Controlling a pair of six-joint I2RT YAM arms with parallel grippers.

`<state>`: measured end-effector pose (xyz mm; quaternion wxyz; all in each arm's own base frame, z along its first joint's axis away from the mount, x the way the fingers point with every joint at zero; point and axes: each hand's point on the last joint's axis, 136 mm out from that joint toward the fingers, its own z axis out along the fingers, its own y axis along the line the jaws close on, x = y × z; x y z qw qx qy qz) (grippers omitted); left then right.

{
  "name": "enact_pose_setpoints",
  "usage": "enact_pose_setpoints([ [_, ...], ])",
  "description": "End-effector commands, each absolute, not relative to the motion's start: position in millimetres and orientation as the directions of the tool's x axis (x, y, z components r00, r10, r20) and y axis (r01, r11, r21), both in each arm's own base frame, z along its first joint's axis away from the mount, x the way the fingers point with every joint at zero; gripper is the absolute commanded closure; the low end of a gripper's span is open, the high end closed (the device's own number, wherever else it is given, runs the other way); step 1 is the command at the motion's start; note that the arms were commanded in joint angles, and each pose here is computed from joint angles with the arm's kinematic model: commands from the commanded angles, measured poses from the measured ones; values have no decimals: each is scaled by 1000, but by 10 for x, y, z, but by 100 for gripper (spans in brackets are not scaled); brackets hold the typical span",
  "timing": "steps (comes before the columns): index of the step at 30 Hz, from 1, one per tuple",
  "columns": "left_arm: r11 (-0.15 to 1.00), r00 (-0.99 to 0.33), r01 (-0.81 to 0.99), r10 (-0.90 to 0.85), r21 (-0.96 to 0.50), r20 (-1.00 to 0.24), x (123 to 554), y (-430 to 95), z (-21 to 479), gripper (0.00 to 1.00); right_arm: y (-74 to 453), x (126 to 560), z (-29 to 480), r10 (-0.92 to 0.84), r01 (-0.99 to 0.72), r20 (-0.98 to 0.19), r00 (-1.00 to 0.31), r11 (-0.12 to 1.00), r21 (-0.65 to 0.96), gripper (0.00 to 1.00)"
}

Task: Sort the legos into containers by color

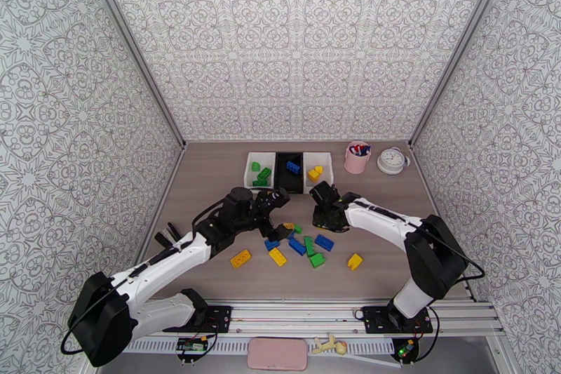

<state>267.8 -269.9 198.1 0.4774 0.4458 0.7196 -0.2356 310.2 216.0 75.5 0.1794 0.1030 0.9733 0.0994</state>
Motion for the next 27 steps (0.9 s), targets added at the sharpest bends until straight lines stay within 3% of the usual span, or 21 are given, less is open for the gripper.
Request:
enact_pose_setpoints([
  [1, 542, -145, 836, 371, 87, -917, 2781, -2684, 2098, 0, 2231, 3507, 1145, 235, 110, -463, -855, 953, 282, 70],
  [14, 646, -158, 758, 315, 90, -936, 2895, -2677, 2315, 0, 2169, 4533, 1732, 205, 12, -650, -732, 958, 288, 68],
  [27, 711, -167, 701, 252, 65, -953, 2893, -2713, 2369, 0, 2104, 5361, 1479, 130, 18, -690, -712, 986, 167, 67],
])
